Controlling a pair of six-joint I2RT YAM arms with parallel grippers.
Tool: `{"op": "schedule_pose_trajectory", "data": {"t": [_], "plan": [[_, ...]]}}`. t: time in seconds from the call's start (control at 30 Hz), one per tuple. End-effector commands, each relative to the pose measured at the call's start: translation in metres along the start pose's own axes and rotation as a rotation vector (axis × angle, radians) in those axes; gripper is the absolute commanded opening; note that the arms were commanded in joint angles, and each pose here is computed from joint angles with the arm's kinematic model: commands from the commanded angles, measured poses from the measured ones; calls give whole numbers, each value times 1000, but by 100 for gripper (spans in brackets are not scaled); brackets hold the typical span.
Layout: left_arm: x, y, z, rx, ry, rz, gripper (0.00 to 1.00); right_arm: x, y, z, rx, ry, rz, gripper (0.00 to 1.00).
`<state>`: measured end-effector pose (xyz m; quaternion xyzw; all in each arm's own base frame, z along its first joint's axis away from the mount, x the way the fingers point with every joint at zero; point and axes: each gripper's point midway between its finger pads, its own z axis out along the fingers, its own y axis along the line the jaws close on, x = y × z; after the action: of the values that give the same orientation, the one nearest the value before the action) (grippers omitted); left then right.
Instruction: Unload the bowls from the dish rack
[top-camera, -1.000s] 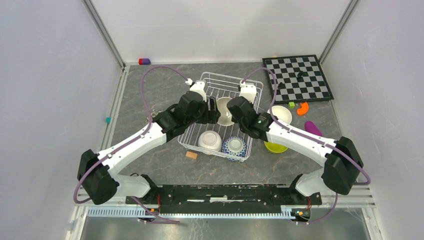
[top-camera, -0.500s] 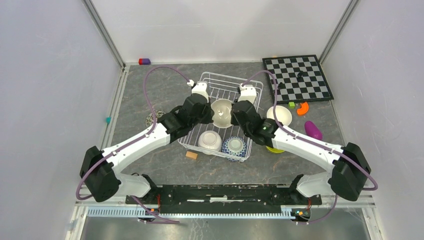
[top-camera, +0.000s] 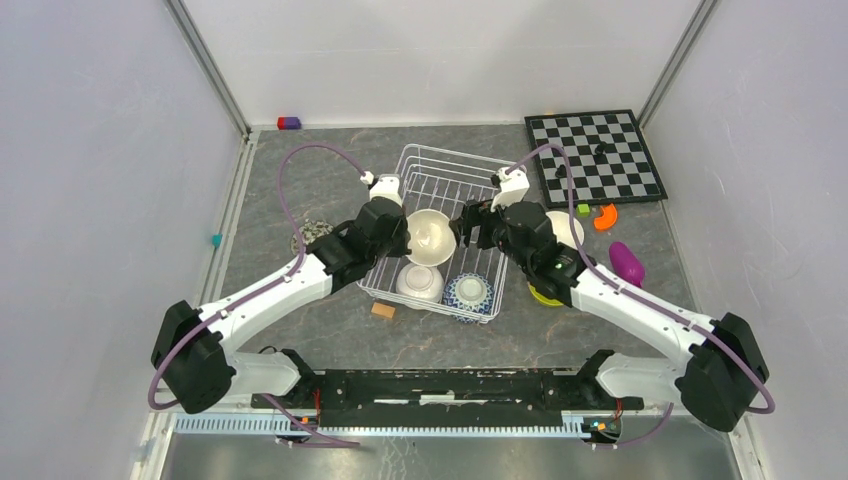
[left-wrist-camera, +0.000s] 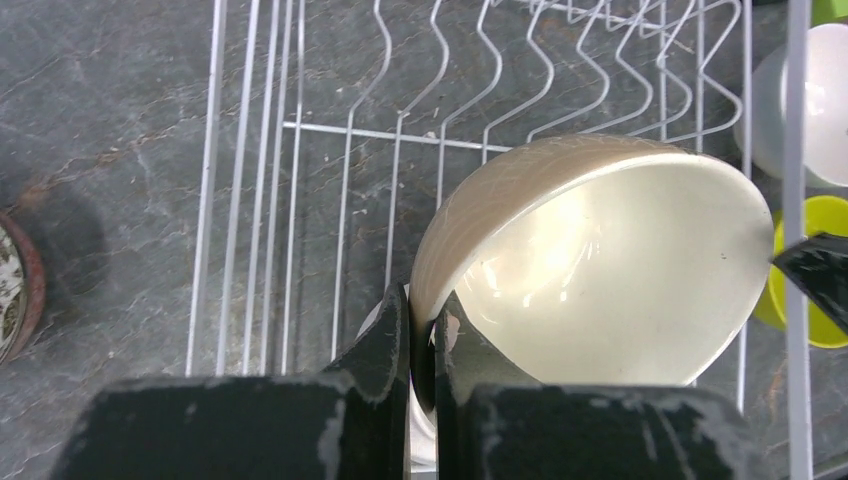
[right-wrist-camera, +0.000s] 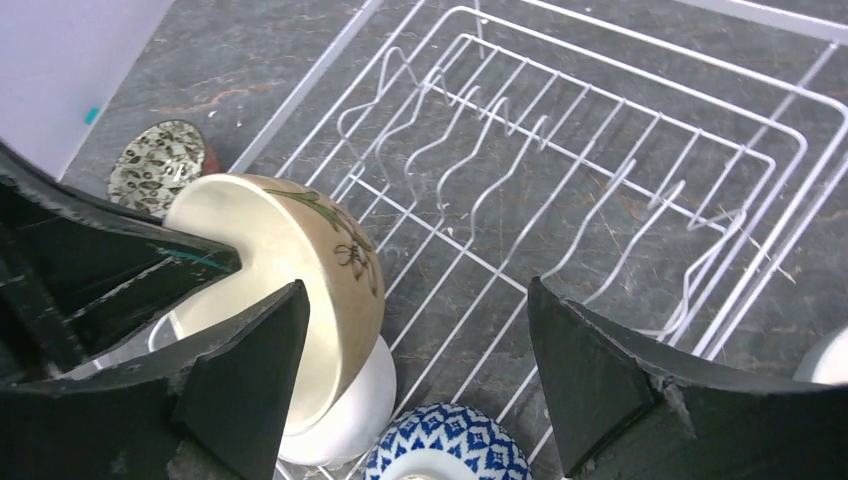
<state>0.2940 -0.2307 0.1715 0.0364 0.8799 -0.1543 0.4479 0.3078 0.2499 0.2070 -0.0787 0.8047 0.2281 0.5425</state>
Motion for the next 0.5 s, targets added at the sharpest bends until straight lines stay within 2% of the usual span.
{"op": "schedule_pose_trajectory", "data": {"t": [0.0, 0.33, 0.47], "plan": [[-31, 1, -8, -17, -105, -11, 2, -29, 15, -8, -85, -94, -50, 86], [-43, 31, -15, -104, -123, -69, 2, -29, -14, -26, -4, -167, -115, 86], [-54, 71, -27, -167, -154, -214, 2, -20, -25, -33, 25, -178, -125, 86]]}}
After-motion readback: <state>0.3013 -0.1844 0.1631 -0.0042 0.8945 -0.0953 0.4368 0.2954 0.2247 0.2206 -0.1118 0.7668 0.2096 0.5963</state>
